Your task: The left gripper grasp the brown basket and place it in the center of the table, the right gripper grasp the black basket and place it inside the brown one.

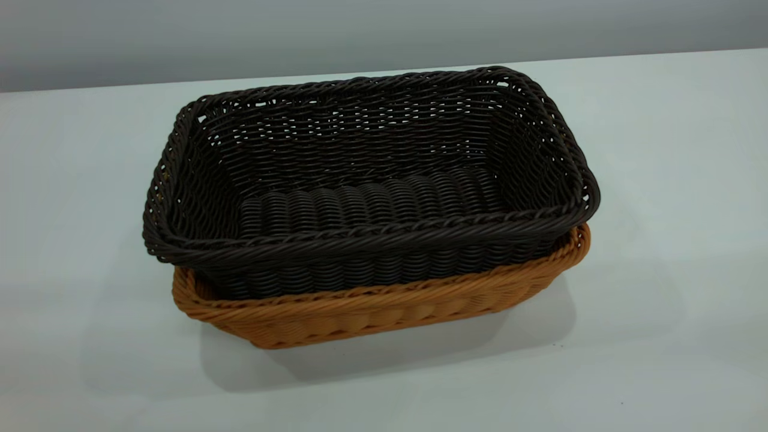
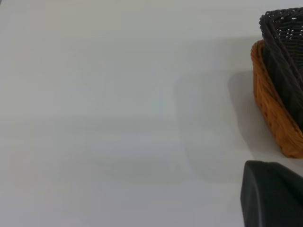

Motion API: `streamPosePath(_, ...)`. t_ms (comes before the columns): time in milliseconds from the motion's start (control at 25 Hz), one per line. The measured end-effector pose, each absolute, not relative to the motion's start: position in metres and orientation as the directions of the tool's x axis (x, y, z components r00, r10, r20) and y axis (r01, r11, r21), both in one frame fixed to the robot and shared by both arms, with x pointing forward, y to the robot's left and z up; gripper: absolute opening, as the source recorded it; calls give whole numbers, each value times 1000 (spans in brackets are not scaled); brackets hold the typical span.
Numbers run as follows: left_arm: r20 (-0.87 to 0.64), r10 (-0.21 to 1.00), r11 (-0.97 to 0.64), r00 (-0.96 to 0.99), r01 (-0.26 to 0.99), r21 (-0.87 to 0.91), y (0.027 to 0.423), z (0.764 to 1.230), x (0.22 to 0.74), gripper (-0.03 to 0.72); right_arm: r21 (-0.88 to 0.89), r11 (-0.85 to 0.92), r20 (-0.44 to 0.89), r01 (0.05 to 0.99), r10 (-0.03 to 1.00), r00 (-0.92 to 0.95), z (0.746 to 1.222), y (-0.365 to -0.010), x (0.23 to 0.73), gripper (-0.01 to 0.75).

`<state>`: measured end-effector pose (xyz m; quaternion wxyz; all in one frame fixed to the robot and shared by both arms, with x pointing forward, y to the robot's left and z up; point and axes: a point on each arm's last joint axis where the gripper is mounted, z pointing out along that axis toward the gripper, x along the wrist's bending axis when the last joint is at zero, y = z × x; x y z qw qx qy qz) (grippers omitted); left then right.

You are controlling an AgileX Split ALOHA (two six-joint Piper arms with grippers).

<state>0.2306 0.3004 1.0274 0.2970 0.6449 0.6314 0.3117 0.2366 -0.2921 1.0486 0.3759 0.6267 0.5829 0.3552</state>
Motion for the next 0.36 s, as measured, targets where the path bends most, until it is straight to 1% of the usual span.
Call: streamPosePath(360,27,1000,-26,8,629,777,300,1027,231,-1,885,-36,4,464,998,70,1049,-292,237,3)
